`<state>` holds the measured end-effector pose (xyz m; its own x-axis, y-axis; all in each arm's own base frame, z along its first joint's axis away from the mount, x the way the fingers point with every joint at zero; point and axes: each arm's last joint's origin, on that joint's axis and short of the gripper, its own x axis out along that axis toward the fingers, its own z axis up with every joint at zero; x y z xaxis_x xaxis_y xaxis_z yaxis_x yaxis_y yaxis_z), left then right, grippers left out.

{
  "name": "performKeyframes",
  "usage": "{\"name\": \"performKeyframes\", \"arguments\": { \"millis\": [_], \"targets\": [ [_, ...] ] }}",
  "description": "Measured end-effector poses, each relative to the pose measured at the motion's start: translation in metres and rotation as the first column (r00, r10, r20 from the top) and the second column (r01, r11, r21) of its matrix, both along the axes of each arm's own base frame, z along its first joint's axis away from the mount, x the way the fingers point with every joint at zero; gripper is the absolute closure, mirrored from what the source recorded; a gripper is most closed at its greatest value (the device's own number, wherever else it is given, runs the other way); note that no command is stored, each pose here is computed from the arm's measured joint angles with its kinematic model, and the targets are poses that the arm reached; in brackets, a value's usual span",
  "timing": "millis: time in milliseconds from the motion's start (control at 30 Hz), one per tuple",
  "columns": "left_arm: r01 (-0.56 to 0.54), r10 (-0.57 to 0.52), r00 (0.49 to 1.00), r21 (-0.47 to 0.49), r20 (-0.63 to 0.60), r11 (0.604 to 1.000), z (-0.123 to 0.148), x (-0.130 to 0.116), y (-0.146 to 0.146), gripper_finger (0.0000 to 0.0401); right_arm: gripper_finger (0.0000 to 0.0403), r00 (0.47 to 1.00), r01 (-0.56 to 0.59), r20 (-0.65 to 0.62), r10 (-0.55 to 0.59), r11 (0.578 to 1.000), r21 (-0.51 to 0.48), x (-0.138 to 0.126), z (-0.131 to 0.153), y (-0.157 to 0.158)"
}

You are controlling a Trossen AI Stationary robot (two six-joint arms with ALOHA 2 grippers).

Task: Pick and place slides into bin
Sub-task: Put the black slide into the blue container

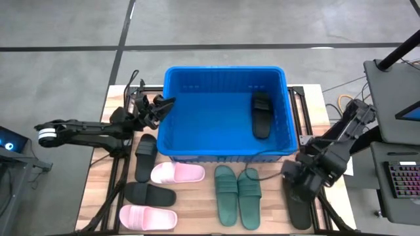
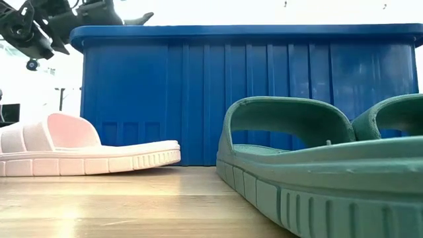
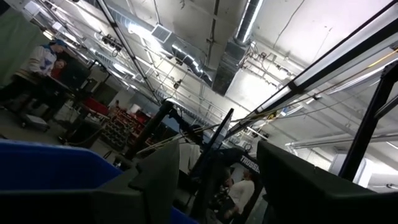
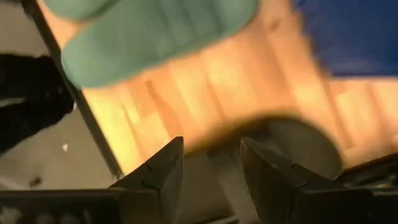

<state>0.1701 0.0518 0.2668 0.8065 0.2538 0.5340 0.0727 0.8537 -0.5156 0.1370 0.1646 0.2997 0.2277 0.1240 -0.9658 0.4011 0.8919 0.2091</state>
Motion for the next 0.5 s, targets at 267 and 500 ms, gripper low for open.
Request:
{"name": "performKeyframes", "arguments": {
  "millis": [267,500],
  "targets": [
    [0.004,-0.004,0.999,-0.009,-0.034,1.0,-0.006,0.005,0.001,0.02,0.0213,0.986,-0.147,-0.086,0.142,0.987,-0.058,-0.03,-0.03,0.032],
    [0.004,-0.005,0.998,-0.019,-0.066,1.0,-0.012,0.01,0.003,0.02,0.0182,0.961,-0.255,-0.151,0.232,0.955,-0.154,-0.042,-0.057,0.056]
  ]
}}
